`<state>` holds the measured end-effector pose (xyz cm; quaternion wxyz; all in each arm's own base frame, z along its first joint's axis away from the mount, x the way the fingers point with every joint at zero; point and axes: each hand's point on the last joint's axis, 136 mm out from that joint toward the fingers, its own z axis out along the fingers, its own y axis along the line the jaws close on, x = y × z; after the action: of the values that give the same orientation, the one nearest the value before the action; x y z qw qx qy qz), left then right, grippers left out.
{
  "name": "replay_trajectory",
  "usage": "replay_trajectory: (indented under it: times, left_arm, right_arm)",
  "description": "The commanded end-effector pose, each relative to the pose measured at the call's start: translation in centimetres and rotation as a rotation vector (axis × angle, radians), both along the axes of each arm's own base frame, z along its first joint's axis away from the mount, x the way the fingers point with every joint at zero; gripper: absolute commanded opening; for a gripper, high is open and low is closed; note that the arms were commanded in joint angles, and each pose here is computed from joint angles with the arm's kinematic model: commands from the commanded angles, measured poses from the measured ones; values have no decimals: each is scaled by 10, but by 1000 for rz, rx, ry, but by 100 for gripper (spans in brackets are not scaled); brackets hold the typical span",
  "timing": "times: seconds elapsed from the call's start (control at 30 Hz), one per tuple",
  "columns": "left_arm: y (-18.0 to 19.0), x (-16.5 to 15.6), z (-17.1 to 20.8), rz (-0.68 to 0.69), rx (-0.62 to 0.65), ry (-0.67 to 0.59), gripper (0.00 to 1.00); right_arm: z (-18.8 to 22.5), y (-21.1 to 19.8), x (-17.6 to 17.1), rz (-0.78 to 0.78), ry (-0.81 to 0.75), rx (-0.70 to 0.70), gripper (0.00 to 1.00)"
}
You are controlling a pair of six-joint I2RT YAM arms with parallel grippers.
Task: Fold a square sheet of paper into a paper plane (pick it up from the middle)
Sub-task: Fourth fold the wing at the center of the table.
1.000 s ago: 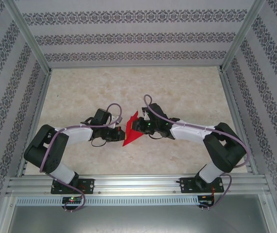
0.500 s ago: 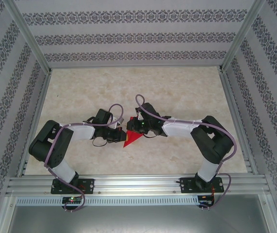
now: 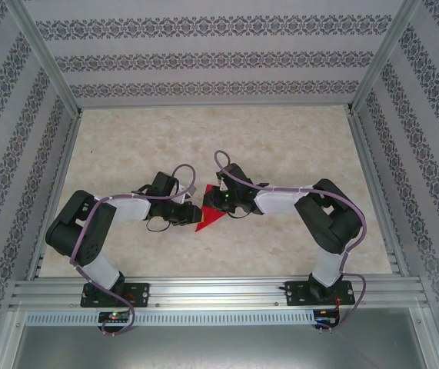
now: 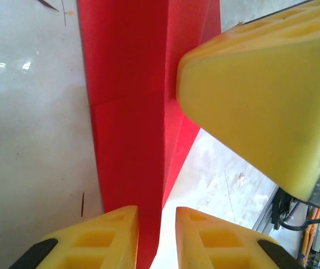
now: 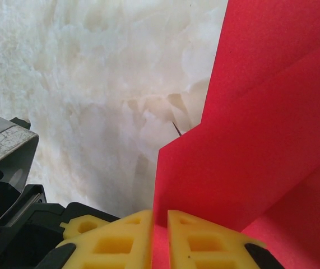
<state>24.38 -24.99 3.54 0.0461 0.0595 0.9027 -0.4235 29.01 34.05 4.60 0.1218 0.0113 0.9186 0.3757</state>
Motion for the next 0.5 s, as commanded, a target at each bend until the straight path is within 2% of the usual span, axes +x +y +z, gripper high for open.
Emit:
replay_trajectory:
  times: [0.0,0.47]
  left_arm:
    - [4,6,0,1,10,-18,24]
    - [10,0,-16,18,55,25,5]
  right_arm:
    - [9,5,13,-19,-36,20,16]
    - [0,4,13,-18,-19,7,17]
